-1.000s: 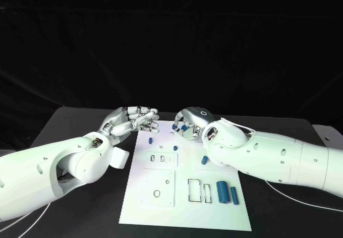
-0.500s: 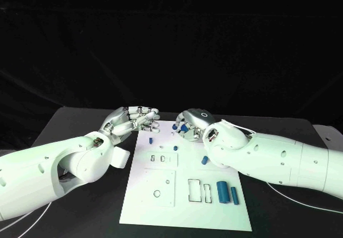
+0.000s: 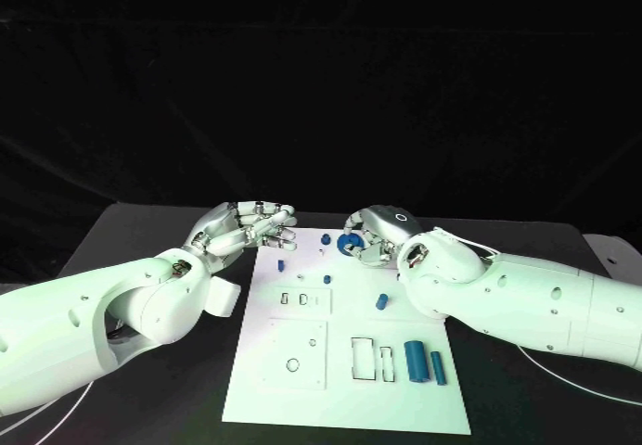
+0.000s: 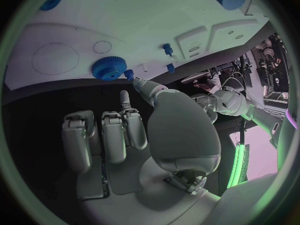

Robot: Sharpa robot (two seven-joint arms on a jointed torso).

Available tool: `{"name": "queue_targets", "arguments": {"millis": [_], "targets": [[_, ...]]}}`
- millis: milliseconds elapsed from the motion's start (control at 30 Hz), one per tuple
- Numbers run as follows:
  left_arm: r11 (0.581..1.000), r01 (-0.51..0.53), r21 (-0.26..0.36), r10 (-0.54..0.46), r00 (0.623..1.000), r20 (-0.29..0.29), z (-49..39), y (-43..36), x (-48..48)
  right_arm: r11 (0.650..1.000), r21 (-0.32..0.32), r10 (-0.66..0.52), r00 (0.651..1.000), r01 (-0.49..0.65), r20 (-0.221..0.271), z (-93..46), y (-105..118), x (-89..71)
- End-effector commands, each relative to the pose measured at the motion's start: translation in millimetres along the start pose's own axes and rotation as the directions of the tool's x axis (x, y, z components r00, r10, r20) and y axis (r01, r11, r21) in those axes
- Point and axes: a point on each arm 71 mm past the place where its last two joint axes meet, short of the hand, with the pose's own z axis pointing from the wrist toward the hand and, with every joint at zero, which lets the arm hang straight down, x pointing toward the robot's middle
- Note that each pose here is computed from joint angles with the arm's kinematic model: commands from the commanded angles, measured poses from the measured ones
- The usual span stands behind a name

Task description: Assemble the parts on the task board

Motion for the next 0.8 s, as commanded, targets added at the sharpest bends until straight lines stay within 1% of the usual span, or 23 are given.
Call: {"name": "queue_targets", "arguments": {"millis": [33,133,233,467,633,800], "targets": [[1.0,0.011,0.006,-0.011,1.0,-0.016,-0.1,-1.0,1.5,0.999,0.013,0.031,1.0,-0.031,-0.004,-2.1,-6,-1.6],[1.0,0.011,0.006,-0.011,1.0,-0.015,-0.3,-1.1,1.4,0.998,0.033,0.05,0.999,-0.049,-0.018,-1.6,-12,-1.5],[1.0,0.011,0.006,-0.011,1.0,-0.016,-0.3,-1.2,1.7,0.996,0.056,0.075,0.996,-0.072,-0.043,1.0,-17,0.0],[1.0,0.012,0.006,-0.012,1.0,-0.019,0.1,-1.0,2.5,0.988,0.095,0.128,0.986,-0.118,-0.105,10.9,-20,6.3],[1.0,0.012,0.005,-0.012,1.0,-0.018,0.4,-0.9,2.4,0.985,0.109,0.148,0.981,-0.134,-0.127,16.5,-20,9.7],[1.0,0.011,0.004,-0.011,1.0,-0.018,0.6,-0.6,2.3,0.981,0.122,0.167,0.975,-0.15,-0.148,19.2,-20,12.3]]}}
